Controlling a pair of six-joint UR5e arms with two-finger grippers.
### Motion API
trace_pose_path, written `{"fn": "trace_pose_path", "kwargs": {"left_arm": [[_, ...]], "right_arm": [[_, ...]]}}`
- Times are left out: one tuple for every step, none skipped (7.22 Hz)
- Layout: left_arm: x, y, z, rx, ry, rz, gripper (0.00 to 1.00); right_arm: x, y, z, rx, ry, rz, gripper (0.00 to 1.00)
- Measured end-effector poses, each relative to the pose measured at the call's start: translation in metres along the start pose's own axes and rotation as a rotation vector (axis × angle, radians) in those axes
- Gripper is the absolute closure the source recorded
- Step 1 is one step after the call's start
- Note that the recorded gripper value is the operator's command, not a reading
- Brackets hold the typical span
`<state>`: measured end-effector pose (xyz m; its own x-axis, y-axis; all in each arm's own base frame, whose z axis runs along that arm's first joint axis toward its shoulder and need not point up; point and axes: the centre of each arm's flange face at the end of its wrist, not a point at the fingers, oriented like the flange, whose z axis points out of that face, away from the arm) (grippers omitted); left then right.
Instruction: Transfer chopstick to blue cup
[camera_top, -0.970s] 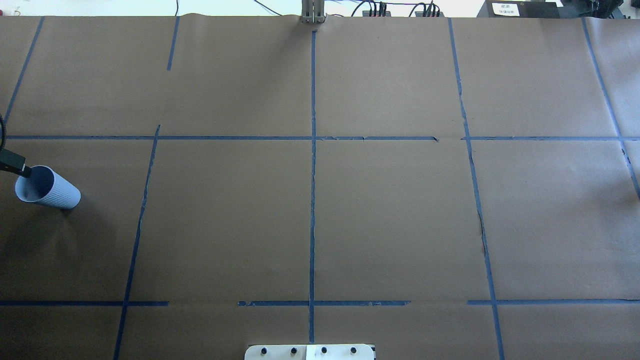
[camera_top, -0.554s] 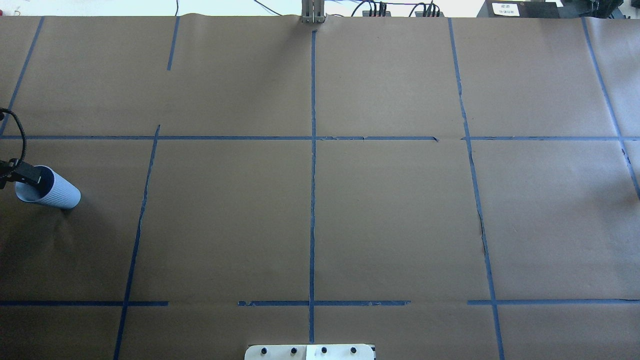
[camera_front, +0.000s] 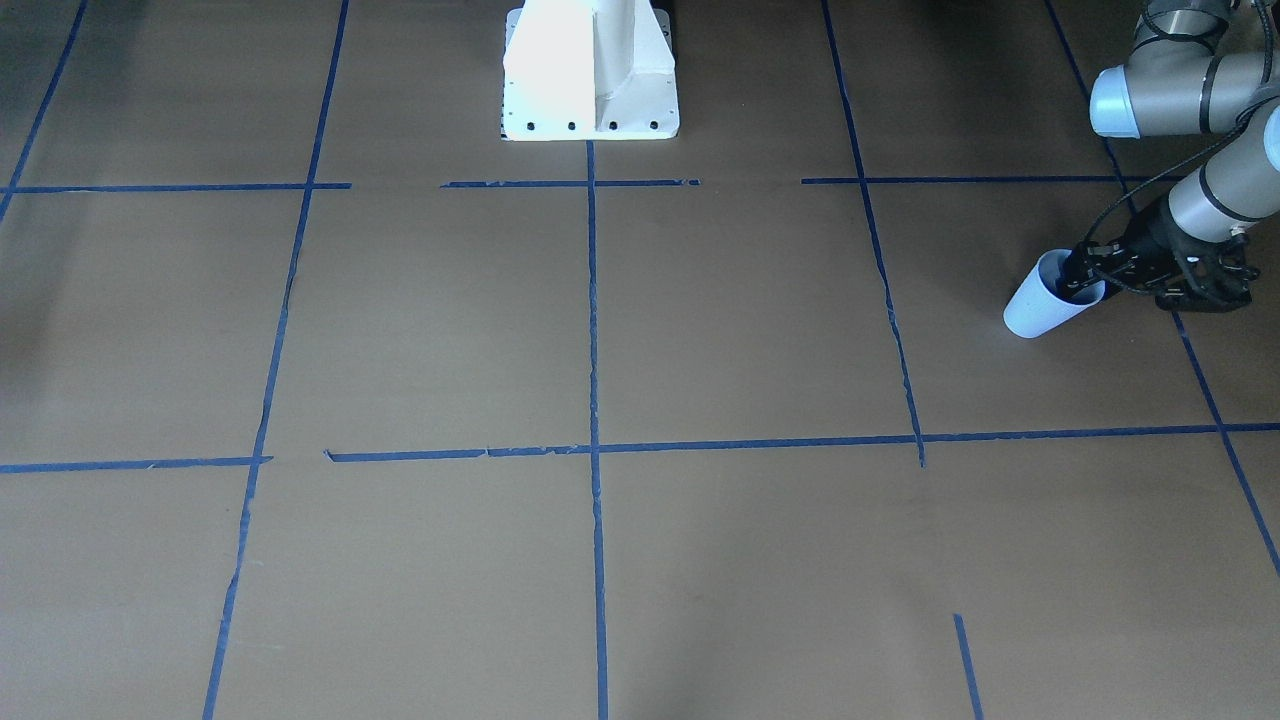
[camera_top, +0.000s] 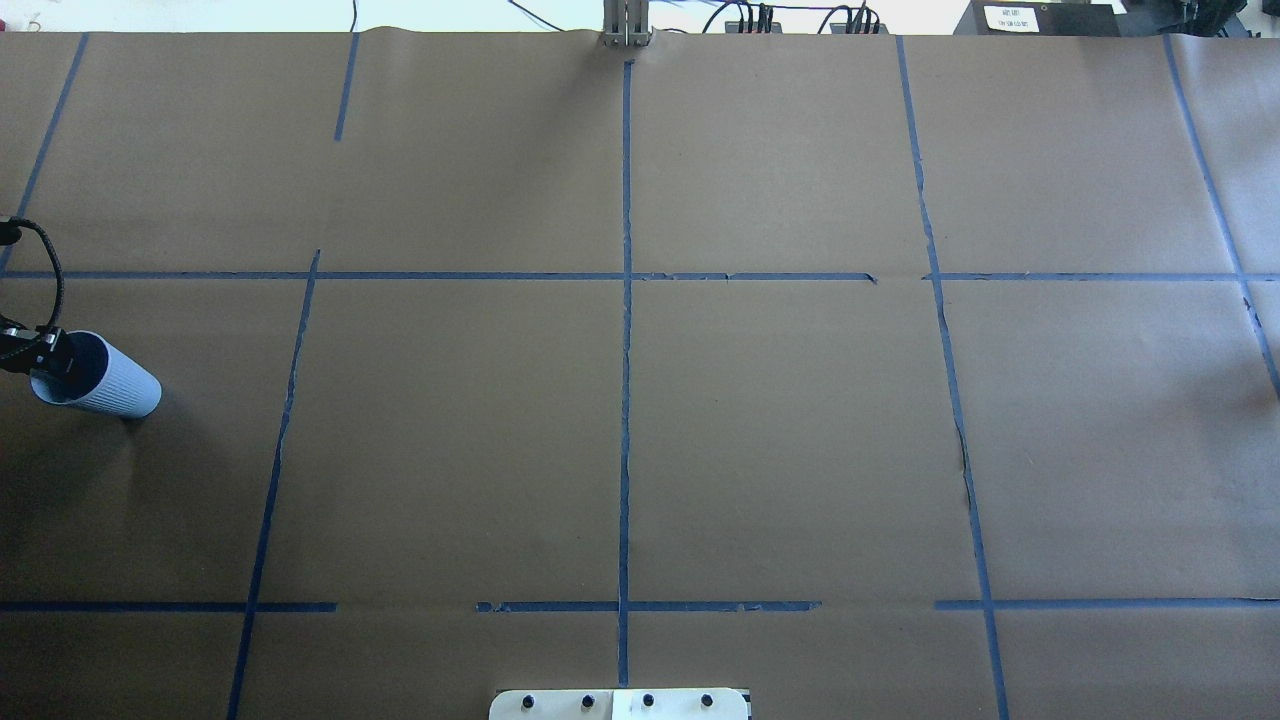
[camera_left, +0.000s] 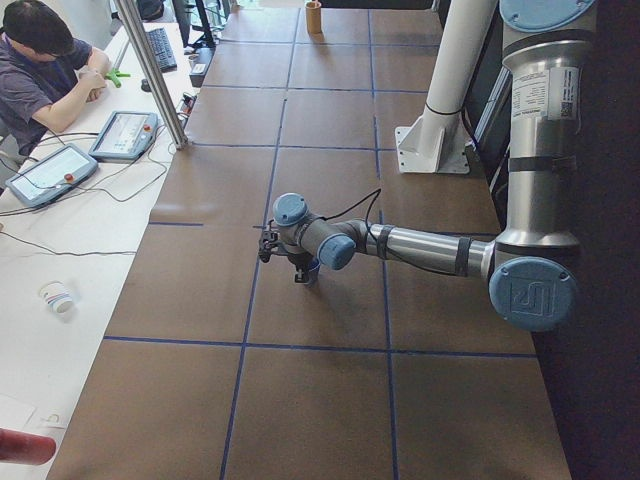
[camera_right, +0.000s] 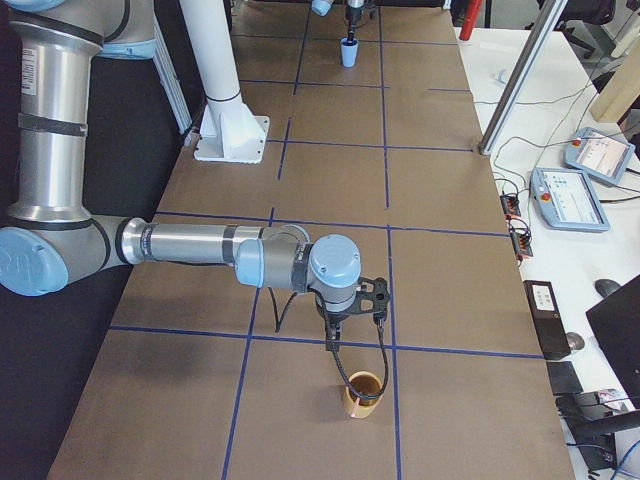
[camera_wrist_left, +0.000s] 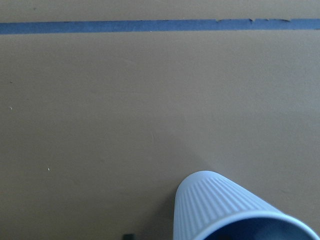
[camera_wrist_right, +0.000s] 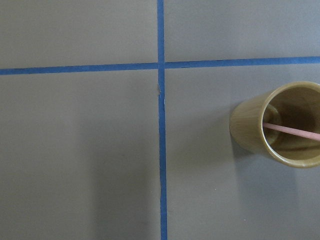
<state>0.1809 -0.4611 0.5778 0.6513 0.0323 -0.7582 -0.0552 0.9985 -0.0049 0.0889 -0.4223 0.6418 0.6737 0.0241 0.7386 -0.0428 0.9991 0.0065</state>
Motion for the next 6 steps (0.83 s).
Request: {"fn": "trace_pose_path", "kwargs": {"left_arm": [[0.009, 0.002, -0.012, 0.002, 0.025, 0.004, 1.00], [0.021, 0.004, -0.037, 0.000, 0.052, -0.012, 1.00], [0.042, 0.000, -0.072, -0.001, 0.059, -0.048, 1.00], [0.081, -0.007, -0.112, -0.008, 0.055, -0.085, 1.00], [0.132, -0.018, -0.151, -0.013, 0.054, -0.132, 1.00], [0.192, -0.026, -0.175, -0.022, 0.061, -0.186, 1.00]], "right_arm": [[0.000, 0.000, 0.000, 0.000, 0.000, 0.003, 0.00], [-0.001, -0.001, -0.001, 0.001, -0.001, 0.007, 0.00], [-0.002, -0.001, -0.001, 0.003, -0.004, 0.008, 0.00], [-0.002, -0.002, -0.002, 0.004, -0.005, 0.009, 0.00], [-0.003, -0.002, -0.002, 0.005, -0.005, 0.008, 0.00], [-0.003, -0.002, -0.002, 0.005, -0.005, 0.008, 0.00]]}}
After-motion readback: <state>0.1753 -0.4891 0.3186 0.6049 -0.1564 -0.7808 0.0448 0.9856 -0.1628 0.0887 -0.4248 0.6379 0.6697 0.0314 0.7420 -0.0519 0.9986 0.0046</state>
